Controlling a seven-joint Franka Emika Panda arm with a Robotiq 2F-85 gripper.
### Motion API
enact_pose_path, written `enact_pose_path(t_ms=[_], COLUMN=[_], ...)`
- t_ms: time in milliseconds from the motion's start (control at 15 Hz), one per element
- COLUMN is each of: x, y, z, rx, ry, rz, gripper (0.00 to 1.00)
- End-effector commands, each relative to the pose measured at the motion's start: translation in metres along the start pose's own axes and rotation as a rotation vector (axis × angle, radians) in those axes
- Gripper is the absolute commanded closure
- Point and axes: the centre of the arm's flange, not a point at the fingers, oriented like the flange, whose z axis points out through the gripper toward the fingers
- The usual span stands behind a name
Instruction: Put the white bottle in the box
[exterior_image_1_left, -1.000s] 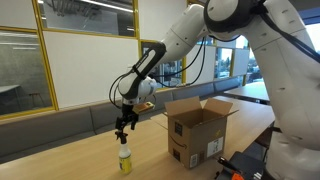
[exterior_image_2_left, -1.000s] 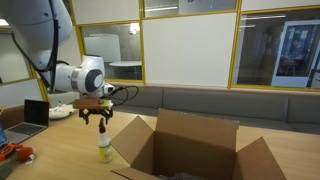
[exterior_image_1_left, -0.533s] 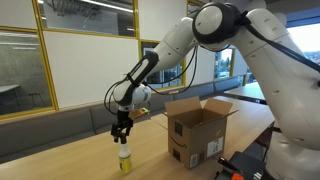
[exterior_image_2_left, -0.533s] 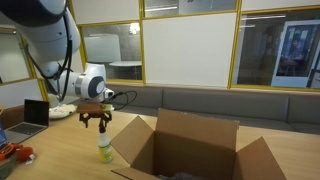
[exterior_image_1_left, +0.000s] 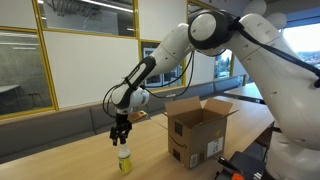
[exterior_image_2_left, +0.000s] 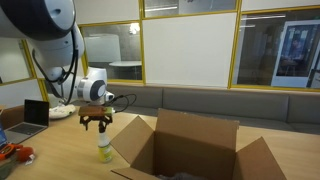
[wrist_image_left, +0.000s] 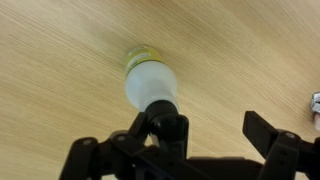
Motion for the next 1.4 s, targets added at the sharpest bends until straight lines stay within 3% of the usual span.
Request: enact_pose_path(t_ms=[0,600,1333], x=[0.011,0.014,0.027], y=[0.002,0.030,0.031], z=[0.004,-0.005,0.002], rx=[0.008,-0.087,-0.093], ry=[-0.012,-0.080,-0.083], rz=[-0.025,-0.058,-0.062], gripper=[0.00,0.00,0.00])
